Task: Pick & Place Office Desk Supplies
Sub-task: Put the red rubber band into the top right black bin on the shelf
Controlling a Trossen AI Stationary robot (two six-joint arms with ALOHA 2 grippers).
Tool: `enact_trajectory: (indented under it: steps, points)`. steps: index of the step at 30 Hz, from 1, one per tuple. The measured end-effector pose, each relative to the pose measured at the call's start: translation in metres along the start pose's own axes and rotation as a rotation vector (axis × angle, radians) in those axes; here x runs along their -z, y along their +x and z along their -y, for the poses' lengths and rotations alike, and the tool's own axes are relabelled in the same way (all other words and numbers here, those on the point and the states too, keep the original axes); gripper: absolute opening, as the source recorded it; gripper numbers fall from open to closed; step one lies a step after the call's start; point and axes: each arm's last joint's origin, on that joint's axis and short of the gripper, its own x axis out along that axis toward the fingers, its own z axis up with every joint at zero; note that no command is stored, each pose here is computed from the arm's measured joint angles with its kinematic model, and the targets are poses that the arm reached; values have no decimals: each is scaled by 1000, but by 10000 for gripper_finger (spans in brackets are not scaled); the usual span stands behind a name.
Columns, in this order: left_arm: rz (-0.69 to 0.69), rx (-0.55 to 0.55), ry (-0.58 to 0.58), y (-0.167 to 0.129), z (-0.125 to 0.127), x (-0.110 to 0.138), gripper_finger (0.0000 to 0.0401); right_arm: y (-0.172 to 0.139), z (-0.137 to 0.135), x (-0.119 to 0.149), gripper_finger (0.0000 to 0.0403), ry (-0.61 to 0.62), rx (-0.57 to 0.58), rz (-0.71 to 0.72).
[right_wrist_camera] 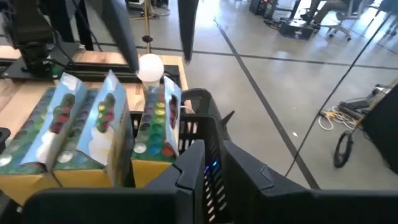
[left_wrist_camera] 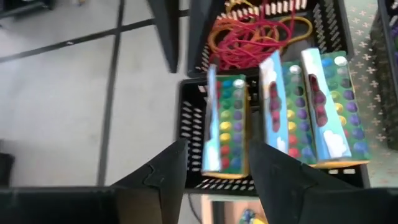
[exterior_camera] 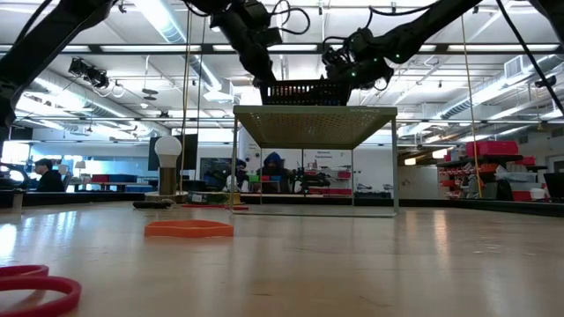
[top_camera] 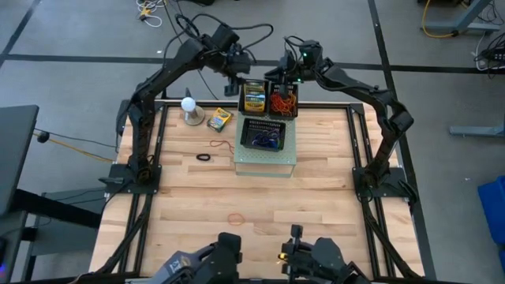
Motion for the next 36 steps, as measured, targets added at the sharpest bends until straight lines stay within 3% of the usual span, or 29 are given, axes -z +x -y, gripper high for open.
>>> enact_trajectory:
  steps: [6,12,16,26,29,32,36]
  points:
    - [8,-21,-48,-31,-4,5,150,-16,-3,-15,61,-10,46,6]
    - [78,101,-164,-51,1,20,61,-42,-18,-26,25,-3,32,-78]
    - [119,165,-173,-47,17,30,10,-50,-37,-13,8,5,-13,-110]
    - [337,-35,-256,-42,98,70,17,-89,-111,13,4,6,105,0]
    - [375,-33,-314,-36,131,87,17,-100,-136,18,4,21,130,-5]
    - [346,8,-367,-28,162,104,17,-107,-160,22,4,24,147,-5]
    - [240,-92,-451,-23,196,121,17,-111,-188,29,2,50,160,-12]
